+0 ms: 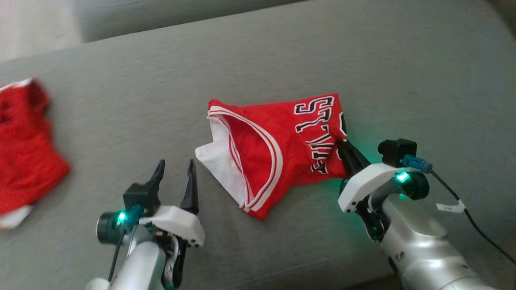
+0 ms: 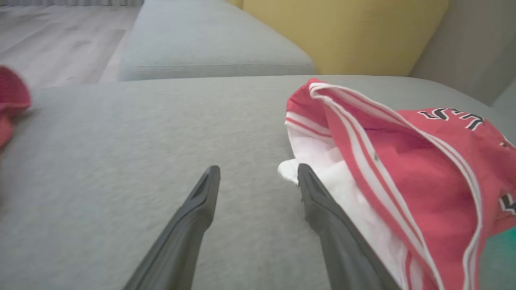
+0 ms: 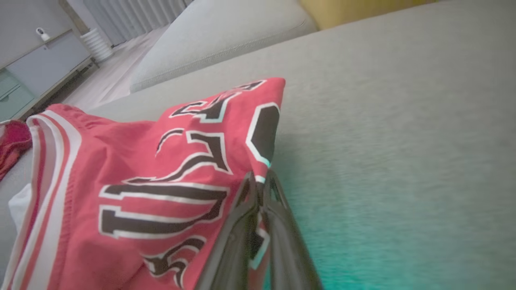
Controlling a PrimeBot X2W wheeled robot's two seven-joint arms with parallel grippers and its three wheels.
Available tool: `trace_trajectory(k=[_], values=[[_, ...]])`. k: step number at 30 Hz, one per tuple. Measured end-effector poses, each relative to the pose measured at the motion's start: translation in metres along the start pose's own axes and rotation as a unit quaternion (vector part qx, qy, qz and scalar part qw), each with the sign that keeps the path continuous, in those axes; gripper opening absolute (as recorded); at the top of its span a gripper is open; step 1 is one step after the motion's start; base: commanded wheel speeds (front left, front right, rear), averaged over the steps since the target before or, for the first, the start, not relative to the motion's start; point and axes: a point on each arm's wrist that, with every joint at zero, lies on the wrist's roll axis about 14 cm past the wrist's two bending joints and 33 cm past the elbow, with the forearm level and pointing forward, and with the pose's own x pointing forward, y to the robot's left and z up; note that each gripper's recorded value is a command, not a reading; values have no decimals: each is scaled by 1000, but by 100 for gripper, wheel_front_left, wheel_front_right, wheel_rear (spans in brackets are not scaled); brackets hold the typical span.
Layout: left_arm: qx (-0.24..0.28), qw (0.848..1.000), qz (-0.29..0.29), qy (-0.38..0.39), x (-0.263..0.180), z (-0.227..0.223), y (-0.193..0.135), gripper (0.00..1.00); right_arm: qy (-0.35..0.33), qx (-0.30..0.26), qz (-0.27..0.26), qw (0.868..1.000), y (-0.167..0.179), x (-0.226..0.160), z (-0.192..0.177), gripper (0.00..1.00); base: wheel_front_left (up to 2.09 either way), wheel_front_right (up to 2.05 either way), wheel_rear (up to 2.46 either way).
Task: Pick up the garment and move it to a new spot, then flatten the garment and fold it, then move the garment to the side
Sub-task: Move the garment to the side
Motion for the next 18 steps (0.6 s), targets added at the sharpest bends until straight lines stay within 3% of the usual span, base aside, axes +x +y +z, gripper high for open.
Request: trace_trajectory(k=[11,18], values=[[8,987,-158,11,39,-10,-106,100,-51,40,-123,990,-84,-60,15,0,0,0,0],[3,984,-175,22,49,-22,-114,100,-37,14,-148,988,-109,-58,17,0,0,0,0]])
